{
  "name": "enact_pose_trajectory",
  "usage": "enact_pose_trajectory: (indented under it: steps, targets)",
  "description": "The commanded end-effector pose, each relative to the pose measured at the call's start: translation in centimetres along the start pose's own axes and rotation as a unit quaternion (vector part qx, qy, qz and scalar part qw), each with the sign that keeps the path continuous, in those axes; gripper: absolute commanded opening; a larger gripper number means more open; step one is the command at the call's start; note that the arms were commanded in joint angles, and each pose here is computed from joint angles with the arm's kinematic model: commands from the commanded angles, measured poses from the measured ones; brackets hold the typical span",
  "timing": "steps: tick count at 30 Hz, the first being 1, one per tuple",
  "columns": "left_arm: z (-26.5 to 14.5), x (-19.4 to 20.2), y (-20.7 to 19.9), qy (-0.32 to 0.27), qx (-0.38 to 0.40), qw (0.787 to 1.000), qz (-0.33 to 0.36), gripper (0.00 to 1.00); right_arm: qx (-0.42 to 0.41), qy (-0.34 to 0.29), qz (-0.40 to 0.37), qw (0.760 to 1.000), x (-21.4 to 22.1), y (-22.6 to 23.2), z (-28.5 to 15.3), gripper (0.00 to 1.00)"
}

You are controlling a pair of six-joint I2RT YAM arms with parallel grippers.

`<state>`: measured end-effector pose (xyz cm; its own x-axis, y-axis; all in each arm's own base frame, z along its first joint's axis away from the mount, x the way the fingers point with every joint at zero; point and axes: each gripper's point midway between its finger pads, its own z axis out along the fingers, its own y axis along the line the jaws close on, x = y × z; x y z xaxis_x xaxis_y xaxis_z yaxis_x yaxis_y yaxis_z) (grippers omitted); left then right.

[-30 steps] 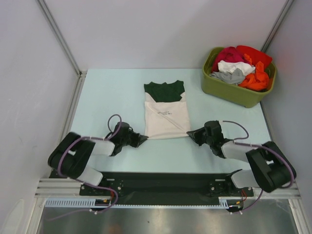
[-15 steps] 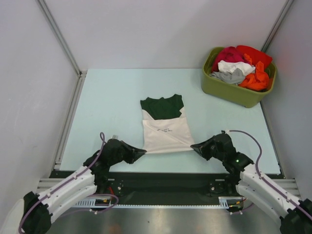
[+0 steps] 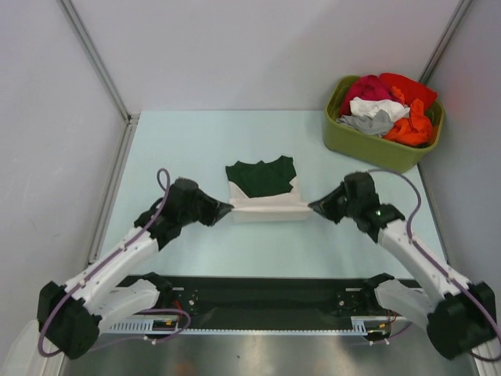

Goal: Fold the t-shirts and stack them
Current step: Fold the tshirt

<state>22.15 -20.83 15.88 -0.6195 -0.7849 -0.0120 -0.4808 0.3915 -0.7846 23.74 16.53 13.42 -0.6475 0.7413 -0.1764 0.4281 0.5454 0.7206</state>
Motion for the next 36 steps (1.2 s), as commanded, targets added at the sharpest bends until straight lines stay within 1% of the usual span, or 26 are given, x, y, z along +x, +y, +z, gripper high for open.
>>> enact_pose_trajectory:
  steps: [1, 2, 3, 4, 5, 6, 8, 9, 10, 13, 15, 16, 17, 18, 19, 20, 23, 29, 36]
  targets:
    - [1.5, -4.0, -1.6, -0.042, -0.023, 0.998, 0.041, 0.01, -0.033, -0.028, -0.089, 0.995, -4.8, 4.8, 1.3, 0.0]
    - [2.7, -5.3, -1.5, -0.048, -0.037, 0.998, 0.029, 0.0, -0.055, -0.038, -0.099, 0.993, -6.2, 7.6, 1.1, 0.0]
    - [3.1, -6.1, -3.2, -0.051, -0.026, 0.998, 0.031, 0.0, -0.039, -0.023, -0.103, 0.994, -6.6, 7.5, 3.2, 0.0]
    - [3.6, -7.5, -4.1, -0.065, -0.02, 0.997, 0.027, 0.0, -0.049, -0.029, -0.109, 0.992, -7.7, 8.5, 3.8, 0.0]
    - [5.0, -8.5, -3.7, -0.067, -0.041, 0.997, 0.025, 0.01, -0.073, -0.035, -0.117, 0.99, -8.8, 11.1, 3.9, 0.0]
    - [5.1, -9.4, -5.9, -0.074, -0.024, 0.996, 0.038, 0.0, -0.059, -0.025, -0.118, 0.991, -9.4, 10.9, 6.0, 0.0]
    - [6.0, -11.7, -6.7, -0.086, -0.029, 0.995, 0.035, 0.0, -0.061, -0.02, -0.134, 0.989, -10.6, 12.2, 7.8, 0.0]
    - [7.1, -12.7, -7.4, -0.085, -0.032, 0.995, 0.038, 0.0, -0.083, -0.018, -0.139, 0.987, -11.4, 14.6, 7.9, 0.0]
    - [7.7, -13.2, -7.7, -0.079, -0.032, 0.996, 0.034, 0.0, -0.064, 0.002, -0.13, 0.989, -11.7, 13.4, 10.6, 0.0]
    - [9.5, -15.6, -8.2, -0.08, -0.036, 0.996, 0.022, 0.01, -0.075, 0.018, -0.129, 0.989, -12.8, 14.8, 13.4, 0.0]
    - [10.2, -16.9, -8.7, -0.085, -0.033, 0.996, 0.016, 0.0, -0.079, 0.022, -0.13, 0.988, -13.3, 15.5, 14.6, 0.0]
    - [11.2, -17.3, -8.3, -0.082, -0.039, 0.996, 0.013, 0.0, -0.091, 0.018, -0.134, 0.987, -13.8, 16.7, 14.7, 0.0]
    - [11.7, -17.7, -8.1, -0.079, -0.04, 0.996, 0.009, 0.0, -0.082, 0.025, -0.128, 0.988, -14.0, 16.1, 16.1, 0.0]
    - [12.0, -18.0, -8.5, -0.078, -0.038, 0.996, 0.01, 0.0, -0.084, 0.029, -0.13, 0.988, -14.0, 16.2, 16.6, 0.0]
    - [13.0, -18.3, -7.8, -0.073, -0.048, 0.996, 0.004, 0.01, -0.09, 0.027, -0.131, 0.987, -14.4, 17.1, 16.8, 0.0]
    - [13.4, -18.3, -7.7, -0.068, -0.049, 0.996, 0.001, 0.0, -0.084, 0.034, -0.129, 0.988, -14.3, 16.5, 17.9, 0.0]
    - [14.4, -19.1, -7.2, -0.071, -0.054, 0.996, -0.007, 0.0, -0.08, 0.04, -0.128, 0.988, -14.5, 16.3, 19.3, 0.0]
    - [16.6, -21.1, -7.0, -0.065, -0.055, 0.996, -0.011, 0.0, -0.072, 0.05, -0.135, 0.987, -14.7, 15.5, 21.6, 0.0]
    - [19.3, -22.2, -5.7, -0.05, -0.065, 0.996, -0.022, 0.01, -0.068, 0.046, -0.152, 0.985, -15.4, 15.4, 23.2, 0.0]
